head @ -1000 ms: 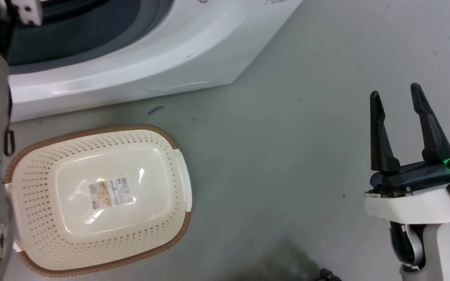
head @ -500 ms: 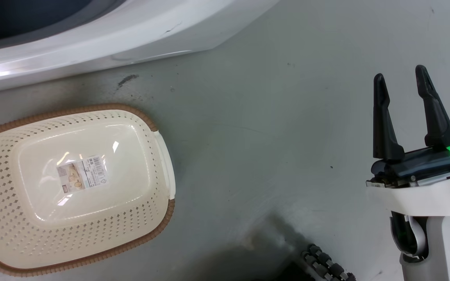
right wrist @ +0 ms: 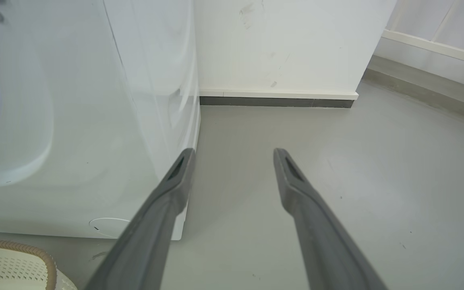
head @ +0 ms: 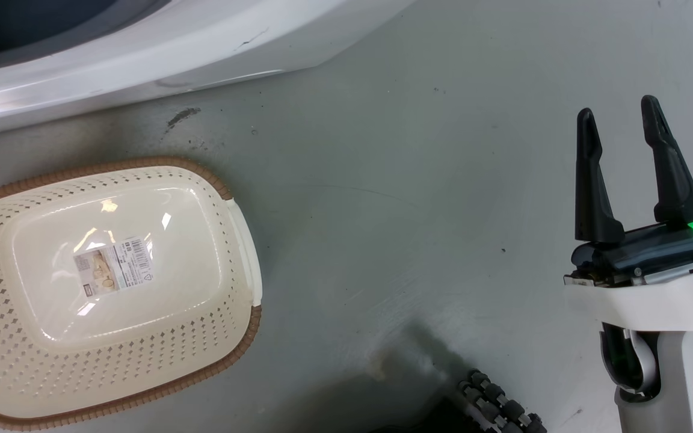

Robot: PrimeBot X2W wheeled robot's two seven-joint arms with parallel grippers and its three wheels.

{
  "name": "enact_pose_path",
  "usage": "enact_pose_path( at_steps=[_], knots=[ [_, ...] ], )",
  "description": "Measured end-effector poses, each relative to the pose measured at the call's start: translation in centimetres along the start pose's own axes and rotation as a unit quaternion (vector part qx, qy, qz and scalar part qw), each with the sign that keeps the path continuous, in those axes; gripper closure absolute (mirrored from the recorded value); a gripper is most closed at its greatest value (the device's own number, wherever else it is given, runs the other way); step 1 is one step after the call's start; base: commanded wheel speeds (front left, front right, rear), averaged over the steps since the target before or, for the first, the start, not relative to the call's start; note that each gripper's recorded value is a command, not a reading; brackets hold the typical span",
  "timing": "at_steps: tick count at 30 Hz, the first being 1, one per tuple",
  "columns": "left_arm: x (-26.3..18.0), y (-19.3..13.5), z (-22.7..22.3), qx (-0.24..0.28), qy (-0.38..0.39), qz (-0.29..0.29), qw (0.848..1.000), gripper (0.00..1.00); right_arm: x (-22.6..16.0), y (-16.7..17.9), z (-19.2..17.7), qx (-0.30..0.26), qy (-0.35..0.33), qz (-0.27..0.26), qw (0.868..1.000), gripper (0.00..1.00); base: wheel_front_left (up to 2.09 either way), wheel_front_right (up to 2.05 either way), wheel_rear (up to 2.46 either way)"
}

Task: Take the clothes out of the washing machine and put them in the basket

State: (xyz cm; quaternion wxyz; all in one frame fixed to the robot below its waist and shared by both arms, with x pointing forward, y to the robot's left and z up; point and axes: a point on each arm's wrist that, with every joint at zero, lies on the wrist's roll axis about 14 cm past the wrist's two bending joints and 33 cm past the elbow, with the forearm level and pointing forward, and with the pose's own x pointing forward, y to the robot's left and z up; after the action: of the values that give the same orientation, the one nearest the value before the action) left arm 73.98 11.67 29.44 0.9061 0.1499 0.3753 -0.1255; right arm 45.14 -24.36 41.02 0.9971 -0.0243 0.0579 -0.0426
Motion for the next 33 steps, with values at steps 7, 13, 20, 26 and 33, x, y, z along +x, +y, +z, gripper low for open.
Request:
enact_pose_path(
  at_steps=[7, 13, 20, 26, 33],
  knots=[
    [-0.6, 0.1, 1.0, 0.006, -0.029, 0.001, 1.000, 1.00, 0.0, 0.1, 0.3, 0.004, -0.004, 0.001, 1.000, 0.00, 0.00, 0.00, 0.00],
    [-2.3, 0.1, 2.8, 0.004, -0.075, 0.000, 0.997, 1.00, -0.4, 0.2, 1.3, 0.005, -0.015, 0.002, 1.000, 0.00, 0.00, 0.00, 0.00],
    [-5.5, -1.1, 4.0, -0.010, -0.137, -0.015, 0.990, 1.00, -1.2, 0.5, 2.9, 0.001, -0.033, 0.006, 0.999, 0.00, 0.00, 0.00, 0.00],
    [-9.0, -2.1, 4.2, -0.020, -0.185, -0.026, 0.982, 1.00, -1.5, 1.4, 4.5, -0.002, -0.053, 0.020, 0.998, 0.00, 0.00, 0.00, 0.00],
    [-13.4, -2.5, 3.1, -0.021, -0.229, -0.029, 0.973, 1.00, -2.3, 2.6, 6.2, 0.002, -0.074, 0.037, 0.997, 0.00, 0.00, 0.00, 0.00]
  ],
)
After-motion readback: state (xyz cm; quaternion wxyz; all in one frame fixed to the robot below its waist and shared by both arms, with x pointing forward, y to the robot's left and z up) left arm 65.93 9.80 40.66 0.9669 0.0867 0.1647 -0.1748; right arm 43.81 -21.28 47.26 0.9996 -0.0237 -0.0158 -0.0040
